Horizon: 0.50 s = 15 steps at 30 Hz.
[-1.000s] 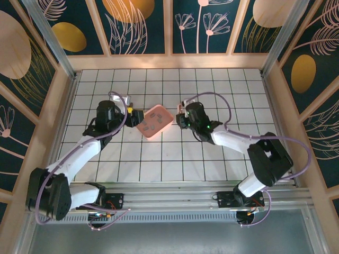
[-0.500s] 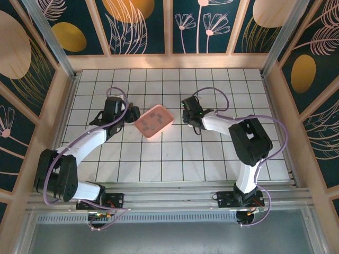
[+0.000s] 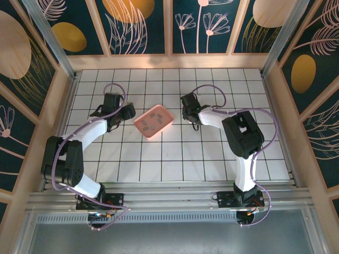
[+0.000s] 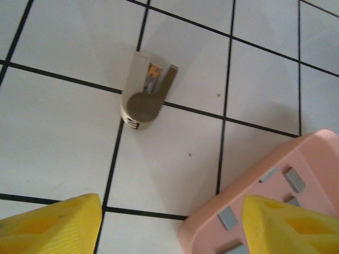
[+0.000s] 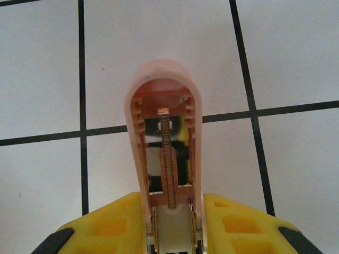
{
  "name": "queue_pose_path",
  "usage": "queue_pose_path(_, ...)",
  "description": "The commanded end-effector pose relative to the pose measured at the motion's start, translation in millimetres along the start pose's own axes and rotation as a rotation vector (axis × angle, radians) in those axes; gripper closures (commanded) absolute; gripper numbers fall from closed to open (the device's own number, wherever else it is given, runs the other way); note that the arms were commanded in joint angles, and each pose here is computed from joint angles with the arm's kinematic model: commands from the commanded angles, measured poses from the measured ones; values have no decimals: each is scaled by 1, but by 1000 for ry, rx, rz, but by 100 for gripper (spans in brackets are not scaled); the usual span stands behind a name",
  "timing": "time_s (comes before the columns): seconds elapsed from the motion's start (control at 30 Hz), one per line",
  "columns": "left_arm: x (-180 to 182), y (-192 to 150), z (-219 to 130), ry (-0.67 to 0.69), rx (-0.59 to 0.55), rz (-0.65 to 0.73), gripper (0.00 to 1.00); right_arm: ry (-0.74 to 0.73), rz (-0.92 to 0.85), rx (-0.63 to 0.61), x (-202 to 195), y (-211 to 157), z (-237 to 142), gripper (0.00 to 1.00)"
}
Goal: Load the staples into the stapler
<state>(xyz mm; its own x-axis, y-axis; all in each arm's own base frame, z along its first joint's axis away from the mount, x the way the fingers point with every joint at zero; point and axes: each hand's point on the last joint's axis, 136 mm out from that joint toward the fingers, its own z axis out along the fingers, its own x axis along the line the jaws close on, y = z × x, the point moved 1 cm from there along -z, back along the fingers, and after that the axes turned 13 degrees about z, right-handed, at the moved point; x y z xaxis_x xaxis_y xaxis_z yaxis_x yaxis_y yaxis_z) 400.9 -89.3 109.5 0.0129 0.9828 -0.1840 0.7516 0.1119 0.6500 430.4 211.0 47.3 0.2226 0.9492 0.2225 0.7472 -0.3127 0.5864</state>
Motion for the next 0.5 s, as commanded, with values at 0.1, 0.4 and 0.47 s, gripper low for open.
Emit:
queue_pose_path(0.1,8,12,10,20,41,4,28,-23,-15,-17,0,9,1,62)
queue_pose_path(0.4,14,21,36,31,88,25,26,32,5,-100,10,41,-38,44)
queue_pose_path(0.47,14,25,44,35,107,58,25,85,0,-123,18,49,-50,44)
